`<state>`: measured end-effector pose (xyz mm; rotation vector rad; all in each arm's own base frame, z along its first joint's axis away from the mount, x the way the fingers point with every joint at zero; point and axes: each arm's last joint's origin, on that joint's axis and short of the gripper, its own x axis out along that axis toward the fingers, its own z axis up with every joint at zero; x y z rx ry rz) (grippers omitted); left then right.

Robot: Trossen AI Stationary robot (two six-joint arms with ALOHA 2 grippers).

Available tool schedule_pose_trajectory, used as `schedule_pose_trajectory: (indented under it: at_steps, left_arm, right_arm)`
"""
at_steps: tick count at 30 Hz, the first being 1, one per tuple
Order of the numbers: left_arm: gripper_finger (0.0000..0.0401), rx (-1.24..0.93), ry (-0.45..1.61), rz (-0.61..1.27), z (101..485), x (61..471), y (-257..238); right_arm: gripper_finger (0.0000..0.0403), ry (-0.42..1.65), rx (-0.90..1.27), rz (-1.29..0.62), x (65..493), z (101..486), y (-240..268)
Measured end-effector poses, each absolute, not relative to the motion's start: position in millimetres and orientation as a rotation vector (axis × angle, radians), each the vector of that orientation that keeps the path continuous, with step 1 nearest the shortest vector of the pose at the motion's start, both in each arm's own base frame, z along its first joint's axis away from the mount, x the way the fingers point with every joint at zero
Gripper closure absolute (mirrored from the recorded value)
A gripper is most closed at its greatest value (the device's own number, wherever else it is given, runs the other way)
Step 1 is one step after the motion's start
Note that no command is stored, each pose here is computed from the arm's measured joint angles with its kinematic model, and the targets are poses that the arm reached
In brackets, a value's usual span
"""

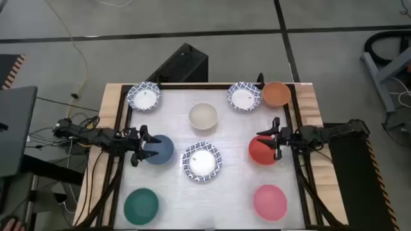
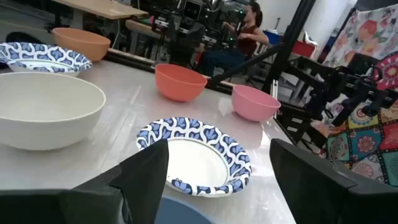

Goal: Nest bowls inside each other by size order

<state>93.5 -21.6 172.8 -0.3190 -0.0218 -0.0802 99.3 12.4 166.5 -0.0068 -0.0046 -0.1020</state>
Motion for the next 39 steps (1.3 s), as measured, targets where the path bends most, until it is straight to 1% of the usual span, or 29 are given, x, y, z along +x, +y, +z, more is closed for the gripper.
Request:
schedule_pose_trajectory:
  at_steps: [39]
  left_arm:
    - [0.0131, -0.319, -0.022, -0.080, 172.8, 93.5, -21.6]
  right_arm:
    - [0.0264, -0.005, -0.007, -0.102, 99.3, 166.4, 12.3]
